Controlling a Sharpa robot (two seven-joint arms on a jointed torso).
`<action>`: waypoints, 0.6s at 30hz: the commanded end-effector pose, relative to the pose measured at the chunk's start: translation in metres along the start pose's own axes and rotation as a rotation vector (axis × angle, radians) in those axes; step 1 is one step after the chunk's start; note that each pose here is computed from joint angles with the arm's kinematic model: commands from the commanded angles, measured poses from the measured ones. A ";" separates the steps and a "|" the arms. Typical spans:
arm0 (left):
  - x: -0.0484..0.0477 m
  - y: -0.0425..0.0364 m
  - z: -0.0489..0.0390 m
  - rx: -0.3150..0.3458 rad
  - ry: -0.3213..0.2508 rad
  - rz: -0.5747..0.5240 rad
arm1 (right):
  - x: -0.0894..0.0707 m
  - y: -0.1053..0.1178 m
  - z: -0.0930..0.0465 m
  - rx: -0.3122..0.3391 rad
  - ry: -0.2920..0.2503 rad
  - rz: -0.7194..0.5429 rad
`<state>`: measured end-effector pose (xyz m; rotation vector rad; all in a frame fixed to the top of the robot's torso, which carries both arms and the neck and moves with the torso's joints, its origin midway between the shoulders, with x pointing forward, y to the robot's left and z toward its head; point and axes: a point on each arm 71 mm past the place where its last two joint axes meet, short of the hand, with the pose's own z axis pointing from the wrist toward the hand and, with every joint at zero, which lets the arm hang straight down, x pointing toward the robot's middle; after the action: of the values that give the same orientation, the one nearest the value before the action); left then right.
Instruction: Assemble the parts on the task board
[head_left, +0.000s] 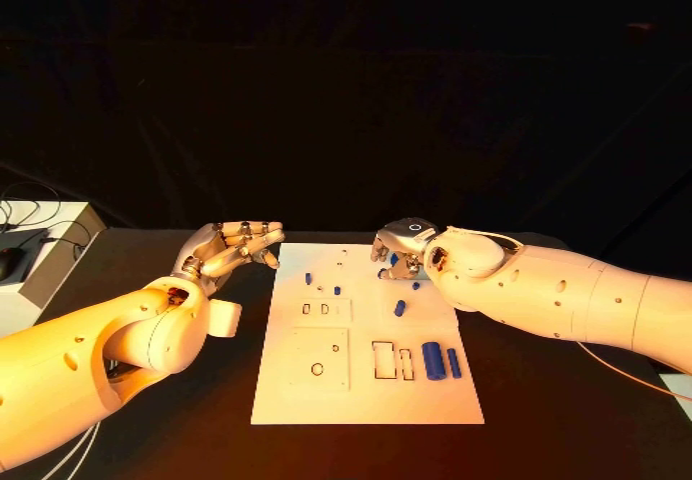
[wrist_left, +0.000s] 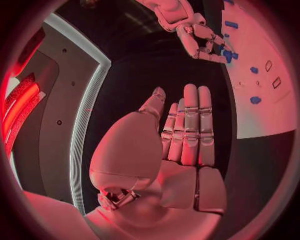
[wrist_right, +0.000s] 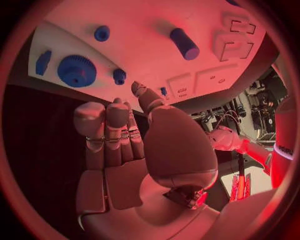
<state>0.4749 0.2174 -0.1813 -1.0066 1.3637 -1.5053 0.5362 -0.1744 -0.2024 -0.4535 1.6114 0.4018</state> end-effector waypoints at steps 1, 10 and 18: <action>0.0016 -0.0008 -0.0001 0.006 0.023 -0.004 | 0.004 -0.001 0.000 0.008 0.037 -0.037; 0.0022 -0.0002 0.0005 0.003 0.027 -0.006 | 0.008 -0.001 0.001 0.005 0.047 -0.044; 0.0021 0.0003 0.0008 0.001 0.029 -0.007 | 0.010 -0.005 0.001 0.017 0.046 -0.053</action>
<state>0.4755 0.2178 -0.1821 -1.0082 1.3707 -1.5062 0.5388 -0.1778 -0.2111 -0.4771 1.6383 0.3591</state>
